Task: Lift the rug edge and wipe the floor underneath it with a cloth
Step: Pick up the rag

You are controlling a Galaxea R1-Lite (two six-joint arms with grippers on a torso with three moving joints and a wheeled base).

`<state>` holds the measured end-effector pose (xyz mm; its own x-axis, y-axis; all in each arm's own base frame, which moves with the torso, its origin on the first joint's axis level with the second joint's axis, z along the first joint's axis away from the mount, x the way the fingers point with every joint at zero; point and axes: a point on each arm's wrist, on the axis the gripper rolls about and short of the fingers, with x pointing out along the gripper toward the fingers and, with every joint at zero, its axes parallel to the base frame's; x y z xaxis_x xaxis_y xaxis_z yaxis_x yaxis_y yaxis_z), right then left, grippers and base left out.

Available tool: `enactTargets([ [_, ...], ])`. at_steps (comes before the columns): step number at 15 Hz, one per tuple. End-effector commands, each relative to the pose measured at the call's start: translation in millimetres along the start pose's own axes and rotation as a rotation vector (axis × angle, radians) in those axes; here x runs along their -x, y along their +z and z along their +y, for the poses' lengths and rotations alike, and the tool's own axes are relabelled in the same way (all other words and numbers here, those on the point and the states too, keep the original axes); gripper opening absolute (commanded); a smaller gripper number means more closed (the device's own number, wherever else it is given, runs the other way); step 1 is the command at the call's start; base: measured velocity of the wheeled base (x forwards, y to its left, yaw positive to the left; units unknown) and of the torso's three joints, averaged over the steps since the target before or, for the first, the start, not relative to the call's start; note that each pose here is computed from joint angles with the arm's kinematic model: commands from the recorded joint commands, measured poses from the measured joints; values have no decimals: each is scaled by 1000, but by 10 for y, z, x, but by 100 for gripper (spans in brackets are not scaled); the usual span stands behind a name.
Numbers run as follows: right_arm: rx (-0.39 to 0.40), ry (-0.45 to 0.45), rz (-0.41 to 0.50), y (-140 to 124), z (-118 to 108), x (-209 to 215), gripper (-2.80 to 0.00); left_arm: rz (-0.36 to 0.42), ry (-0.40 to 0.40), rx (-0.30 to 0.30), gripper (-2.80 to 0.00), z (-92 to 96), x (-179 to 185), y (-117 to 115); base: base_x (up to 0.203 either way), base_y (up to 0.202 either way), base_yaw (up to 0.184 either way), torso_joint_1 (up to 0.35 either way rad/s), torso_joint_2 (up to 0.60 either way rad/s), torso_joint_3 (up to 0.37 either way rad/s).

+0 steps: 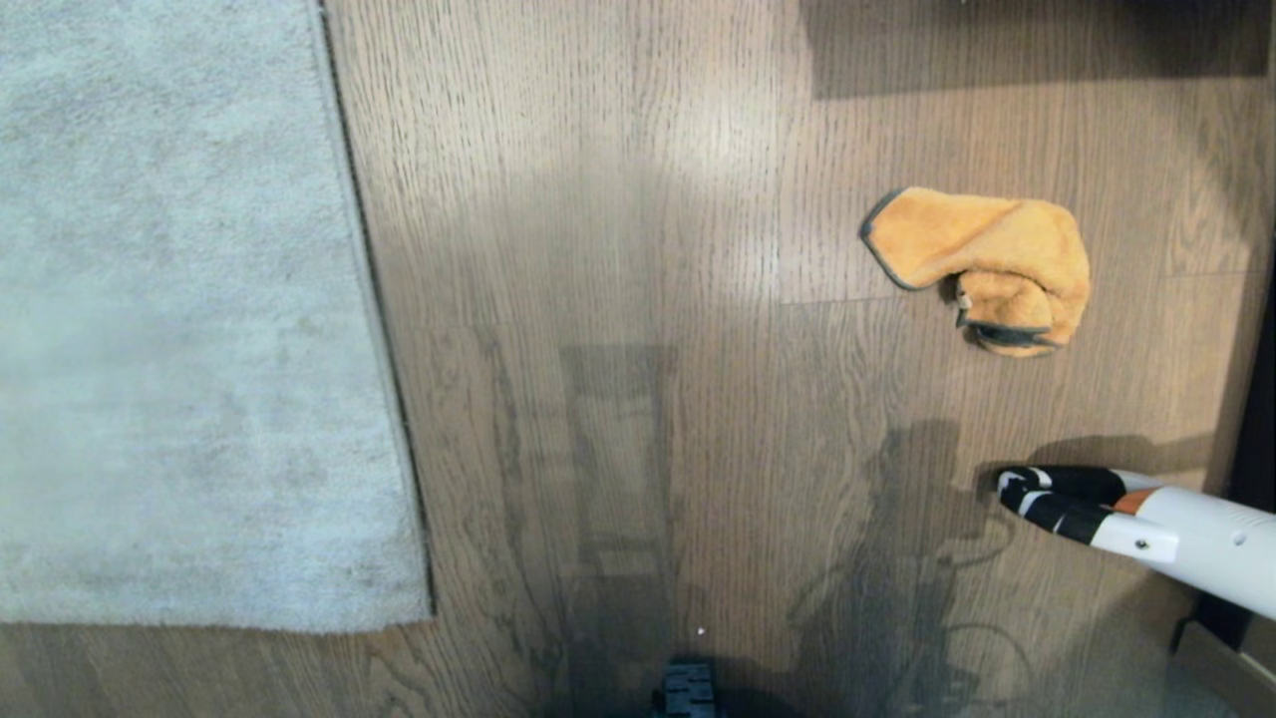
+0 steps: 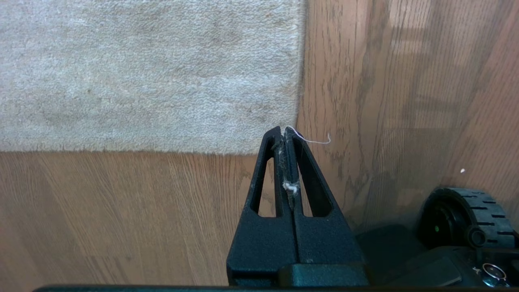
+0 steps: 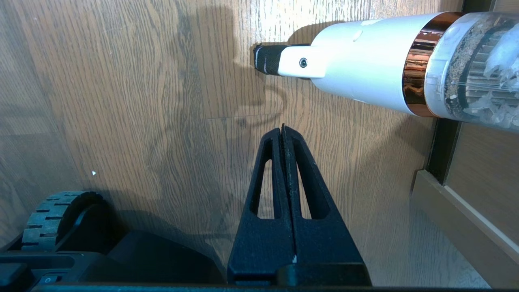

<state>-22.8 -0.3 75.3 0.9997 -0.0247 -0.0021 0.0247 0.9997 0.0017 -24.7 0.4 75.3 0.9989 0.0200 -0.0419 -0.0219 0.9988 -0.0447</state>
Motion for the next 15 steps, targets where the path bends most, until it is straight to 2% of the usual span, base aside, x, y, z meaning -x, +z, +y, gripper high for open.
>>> enactTargets([
  [1,0,0,-1,0,0,0,-280,0,1,1,-280,0,1,2,0,0,0,0,0,0],
  [10,0,0,-1,0,0,0,-280,1,1,0,-280,0,-1,-2,0,0,0,0,0,0],
  [15,26,7,-1,0,2,0,-280,1,0,0,-280,0,-1,-2,0,0,0,0,0,0],
])
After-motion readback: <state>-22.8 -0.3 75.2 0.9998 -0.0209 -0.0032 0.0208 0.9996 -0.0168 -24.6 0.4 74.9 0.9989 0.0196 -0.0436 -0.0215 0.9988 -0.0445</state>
